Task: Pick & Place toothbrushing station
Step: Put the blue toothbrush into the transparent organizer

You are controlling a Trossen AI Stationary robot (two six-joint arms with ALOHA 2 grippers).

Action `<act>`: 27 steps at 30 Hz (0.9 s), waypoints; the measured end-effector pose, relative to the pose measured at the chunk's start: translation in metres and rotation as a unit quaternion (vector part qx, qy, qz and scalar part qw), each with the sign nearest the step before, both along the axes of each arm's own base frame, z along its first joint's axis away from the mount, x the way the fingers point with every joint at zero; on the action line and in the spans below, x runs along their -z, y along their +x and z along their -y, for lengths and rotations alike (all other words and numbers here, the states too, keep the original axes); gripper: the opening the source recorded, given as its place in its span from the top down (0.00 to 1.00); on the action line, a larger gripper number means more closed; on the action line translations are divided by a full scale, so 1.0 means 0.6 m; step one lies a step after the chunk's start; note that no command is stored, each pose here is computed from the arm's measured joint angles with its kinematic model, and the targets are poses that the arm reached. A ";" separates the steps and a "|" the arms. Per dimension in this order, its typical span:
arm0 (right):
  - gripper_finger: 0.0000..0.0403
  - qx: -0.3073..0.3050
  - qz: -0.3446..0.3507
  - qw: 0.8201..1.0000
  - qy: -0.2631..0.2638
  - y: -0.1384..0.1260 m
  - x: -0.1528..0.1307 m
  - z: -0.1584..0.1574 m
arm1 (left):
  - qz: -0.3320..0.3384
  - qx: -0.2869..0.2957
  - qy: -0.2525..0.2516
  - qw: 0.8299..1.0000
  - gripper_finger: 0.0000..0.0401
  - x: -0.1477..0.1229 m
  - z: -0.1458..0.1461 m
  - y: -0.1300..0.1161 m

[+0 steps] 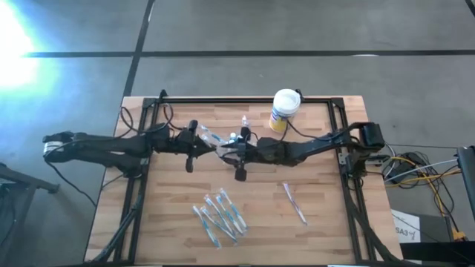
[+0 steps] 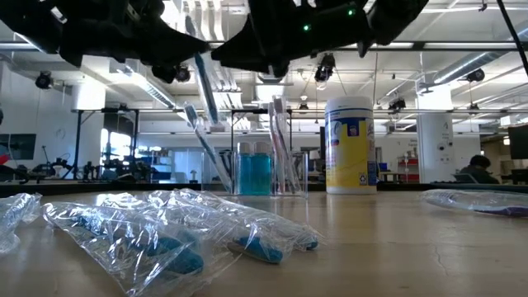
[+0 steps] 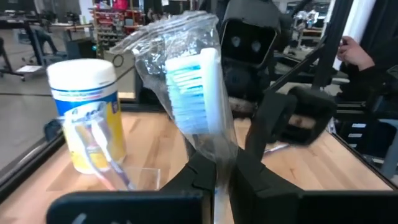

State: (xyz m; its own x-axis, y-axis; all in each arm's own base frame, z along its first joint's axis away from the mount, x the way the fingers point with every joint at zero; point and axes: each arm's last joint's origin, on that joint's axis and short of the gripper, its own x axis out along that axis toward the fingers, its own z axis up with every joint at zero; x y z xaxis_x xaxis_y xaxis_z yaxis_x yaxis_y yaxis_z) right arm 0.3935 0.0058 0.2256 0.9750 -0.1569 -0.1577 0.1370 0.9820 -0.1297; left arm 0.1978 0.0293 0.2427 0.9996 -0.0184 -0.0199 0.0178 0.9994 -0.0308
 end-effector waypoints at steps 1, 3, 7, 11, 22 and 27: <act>0.51 0.000 -0.003 1.000 0.002 -0.005 -0.006 0.000 | -0.003 -0.004 0.000 1.000 0.95 -0.002 0.001 -0.005; 0.50 0.000 -0.010 1.000 0.006 -0.017 -0.016 0.000 | -0.006 -0.011 0.003 1.000 0.95 -0.008 0.002 -0.017; 0.50 -0.026 -0.015 1.000 -0.004 -0.050 -0.020 -0.013 | -0.021 -0.035 0.010 0.999 0.95 -0.015 0.005 -0.044; 0.54 -0.066 0.022 0.998 -0.002 -0.089 -0.030 -0.028 | -0.028 -0.040 0.009 0.999 0.95 -0.021 0.009 -0.071; 0.71 -0.145 0.134 0.980 0.026 -0.208 -0.002 -0.040 | -0.038 -0.024 0.006 0.999 0.95 -0.025 0.019 -0.122; 0.82 -0.133 0.163 0.976 0.050 -0.243 0.024 -0.038 | -0.031 -0.026 0.001 0.999 0.95 -0.028 0.021 -0.132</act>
